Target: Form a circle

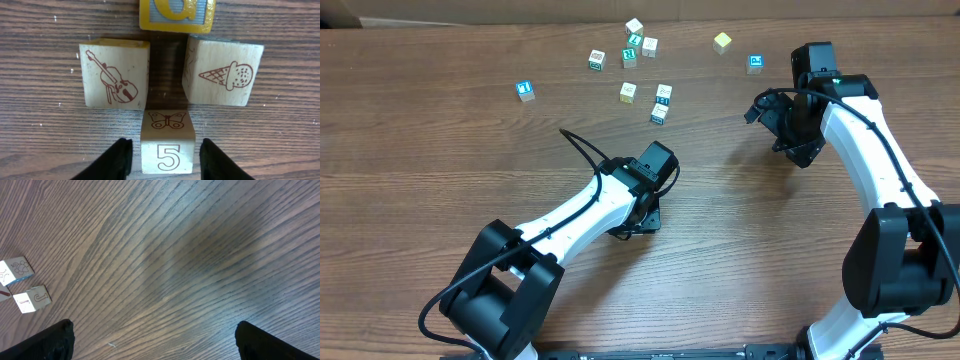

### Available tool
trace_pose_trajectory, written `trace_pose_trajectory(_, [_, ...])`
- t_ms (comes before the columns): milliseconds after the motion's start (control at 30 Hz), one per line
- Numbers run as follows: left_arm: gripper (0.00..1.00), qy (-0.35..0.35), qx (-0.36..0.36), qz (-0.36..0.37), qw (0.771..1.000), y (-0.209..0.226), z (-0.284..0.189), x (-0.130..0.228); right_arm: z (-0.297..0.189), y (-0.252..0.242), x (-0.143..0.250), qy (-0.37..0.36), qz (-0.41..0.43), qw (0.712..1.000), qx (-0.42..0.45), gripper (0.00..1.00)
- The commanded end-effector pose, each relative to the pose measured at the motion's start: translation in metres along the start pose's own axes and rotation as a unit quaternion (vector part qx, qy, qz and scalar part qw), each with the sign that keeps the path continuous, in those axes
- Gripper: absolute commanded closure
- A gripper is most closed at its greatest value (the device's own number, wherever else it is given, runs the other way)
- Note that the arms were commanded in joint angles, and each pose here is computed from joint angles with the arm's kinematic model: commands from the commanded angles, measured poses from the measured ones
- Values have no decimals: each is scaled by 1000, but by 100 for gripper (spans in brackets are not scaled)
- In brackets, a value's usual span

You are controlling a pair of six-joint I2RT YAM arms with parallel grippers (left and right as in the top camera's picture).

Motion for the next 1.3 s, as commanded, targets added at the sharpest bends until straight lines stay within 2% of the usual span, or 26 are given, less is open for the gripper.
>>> trace_pose_trajectory(0, [64,3,-12,-3,1000,1,5,2,-8,4,-1,-11,-3,1000,-9,0])
trace_pose_trajectory(367, [74,2,-12,-6,1000,2,5,0,-8,4,-1,-11,-3,1000,-9,0])
trace_pose_trajectory(833, [74,-8,-12,-1,1000,3,5,-4,-8,4,-1,-11,-3,1000,-9,0])
trace_pose_trajectory(1033, [57,-5,-11,4,1000,3,5,-3,-8,4,-1,-11,-3,1000,-9,0])
trace_pose_trajectory(1100, [55,0,-11,5,1000,3,5,-1,-8,4,-1,-11,-3,1000,-9,0])
trace_pose_trajectory(1267, [75,3,-11,6,1000,3,5,0,-8,4,-1,-11,-3,1000,-9,0])
Point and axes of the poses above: each gripper's point midway between its finger pads, its own z axis out along the fingers, its own y axis along the line the jaws close on, x = y × z, the point moved 10 cm from there along -z, back along the fingers, and after that the axes turned 7 degrees about z, right-handed, at the moved point
